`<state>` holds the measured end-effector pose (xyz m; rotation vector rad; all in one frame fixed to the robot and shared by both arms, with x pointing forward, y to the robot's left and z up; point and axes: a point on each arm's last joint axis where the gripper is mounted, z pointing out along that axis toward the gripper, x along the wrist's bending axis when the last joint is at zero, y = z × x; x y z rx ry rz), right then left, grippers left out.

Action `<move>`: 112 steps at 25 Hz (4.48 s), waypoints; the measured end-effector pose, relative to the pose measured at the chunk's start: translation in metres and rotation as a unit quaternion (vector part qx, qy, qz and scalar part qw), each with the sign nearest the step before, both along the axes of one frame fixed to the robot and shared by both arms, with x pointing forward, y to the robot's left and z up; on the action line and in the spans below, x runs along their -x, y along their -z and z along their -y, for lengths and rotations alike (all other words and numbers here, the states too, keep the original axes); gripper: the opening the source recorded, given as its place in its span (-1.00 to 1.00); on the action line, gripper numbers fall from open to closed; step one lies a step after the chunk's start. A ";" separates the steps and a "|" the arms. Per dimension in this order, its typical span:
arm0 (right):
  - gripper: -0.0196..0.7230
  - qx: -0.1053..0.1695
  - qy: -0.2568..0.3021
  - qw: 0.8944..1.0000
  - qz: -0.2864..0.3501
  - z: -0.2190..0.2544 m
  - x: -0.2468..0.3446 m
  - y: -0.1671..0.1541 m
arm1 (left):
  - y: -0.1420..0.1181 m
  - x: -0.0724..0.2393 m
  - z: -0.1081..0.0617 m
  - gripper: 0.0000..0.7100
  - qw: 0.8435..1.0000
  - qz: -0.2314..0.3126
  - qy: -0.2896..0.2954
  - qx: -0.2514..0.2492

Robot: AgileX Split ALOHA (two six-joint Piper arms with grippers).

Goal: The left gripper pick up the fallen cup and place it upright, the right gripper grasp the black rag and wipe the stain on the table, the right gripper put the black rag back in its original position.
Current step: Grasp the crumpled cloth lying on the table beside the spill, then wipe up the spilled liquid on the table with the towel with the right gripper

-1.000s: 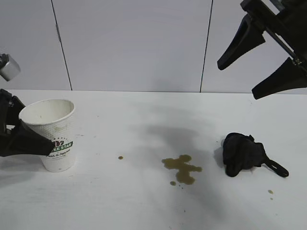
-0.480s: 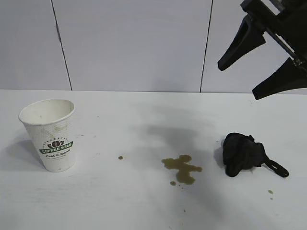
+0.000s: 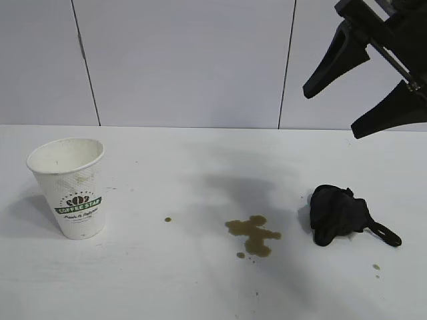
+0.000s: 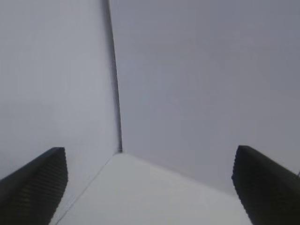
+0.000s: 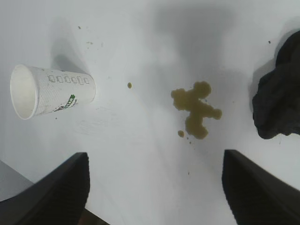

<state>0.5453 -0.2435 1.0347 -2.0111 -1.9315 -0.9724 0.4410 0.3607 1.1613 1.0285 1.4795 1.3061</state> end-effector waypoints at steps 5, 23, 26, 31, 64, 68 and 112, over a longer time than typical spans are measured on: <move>0.51 0.000 0.000 1.000 0.000 0.000 0.000 0.000 | -0.029 0.043 0.042 0.93 0.991 0.016 0.131 -0.019; 0.51 0.005 -0.003 1.000 -0.001 0.001 0.000 0.001 | 0.027 0.263 0.092 0.93 0.976 -0.095 0.127 -0.151; 0.51 0.011 -0.006 1.000 -0.002 0.001 0.001 0.001 | 0.056 0.248 0.080 0.93 0.979 -0.174 0.084 -0.060; 0.51 0.028 -0.014 1.000 -0.002 0.003 0.002 0.003 | 0.103 0.223 0.063 0.93 0.965 -0.261 0.034 -0.020; 0.51 0.238 -0.061 0.968 -0.047 0.003 -0.053 0.134 | 0.120 0.208 0.057 0.93 0.957 -0.260 0.121 -0.041; 0.00 0.224 -0.035 0.973 -0.051 0.001 -0.056 0.135 | 0.120 0.208 0.057 0.93 0.957 -0.260 0.121 -0.041; -0.62 0.264 -0.254 0.929 -0.046 -0.160 -0.017 0.139 | 0.120 0.208 0.057 0.93 0.957 -0.260 0.121 -0.041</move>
